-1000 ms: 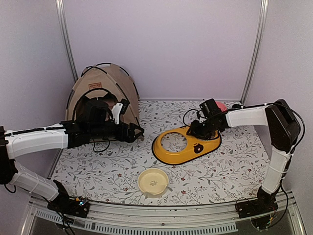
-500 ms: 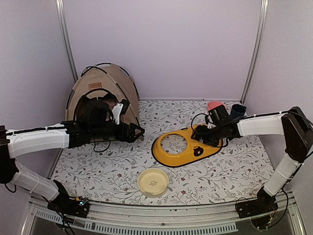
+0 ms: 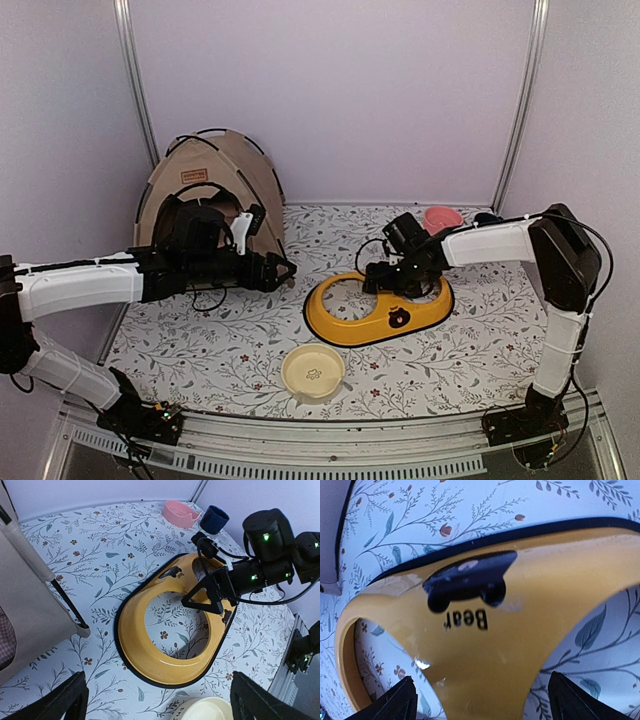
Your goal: Set up the pet tent
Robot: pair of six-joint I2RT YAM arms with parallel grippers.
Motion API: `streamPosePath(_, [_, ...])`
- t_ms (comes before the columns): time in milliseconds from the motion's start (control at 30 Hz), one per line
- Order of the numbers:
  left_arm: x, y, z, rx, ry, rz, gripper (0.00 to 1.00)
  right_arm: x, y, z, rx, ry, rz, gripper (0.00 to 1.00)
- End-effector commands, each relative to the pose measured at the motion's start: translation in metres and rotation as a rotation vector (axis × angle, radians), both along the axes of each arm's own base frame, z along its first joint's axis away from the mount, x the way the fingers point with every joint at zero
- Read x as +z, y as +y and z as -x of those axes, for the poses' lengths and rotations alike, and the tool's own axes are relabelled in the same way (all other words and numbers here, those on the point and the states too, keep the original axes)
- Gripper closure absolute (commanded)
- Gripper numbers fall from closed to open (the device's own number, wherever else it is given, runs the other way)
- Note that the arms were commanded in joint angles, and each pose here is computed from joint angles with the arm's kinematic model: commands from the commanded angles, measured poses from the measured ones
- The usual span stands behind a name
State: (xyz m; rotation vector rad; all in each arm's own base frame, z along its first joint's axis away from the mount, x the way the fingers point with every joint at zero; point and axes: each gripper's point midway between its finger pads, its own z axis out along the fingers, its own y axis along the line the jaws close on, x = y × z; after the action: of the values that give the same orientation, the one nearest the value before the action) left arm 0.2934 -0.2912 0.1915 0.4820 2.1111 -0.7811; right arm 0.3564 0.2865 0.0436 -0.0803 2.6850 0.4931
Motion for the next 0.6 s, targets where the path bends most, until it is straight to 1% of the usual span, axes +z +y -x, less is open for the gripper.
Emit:
streamPosePath(0, [0.0,0.003,-0.001,0.009,0.003,0.018,0.01,-0.016,-0.003,-0.017,0.063,-0.006,0.147,0.07])
streamPosePath(133, [0.001,0.004,-0.001,0.013,0.002,0.019,0.01,-0.024,-0.004,-0.03,0.046,-0.004,0.172,0.1])
streamPosePath(233, [0.0,0.005,0.0,0.018,0.005,0.017,0.01,-0.027,-0.015,-0.039,-0.014,0.005,0.17,0.15])
streamPosePath(367, [-0.003,0.005,0.0,0.019,0.016,0.019,0.01,-0.024,-0.027,-0.05,-0.126,0.019,0.075,0.22])
streamPosePath(567, [-0.016,0.005,0.003,0.01,0.044,0.002,0.01,-0.012,-0.019,-0.055,-0.162,0.0,-0.027,0.23])
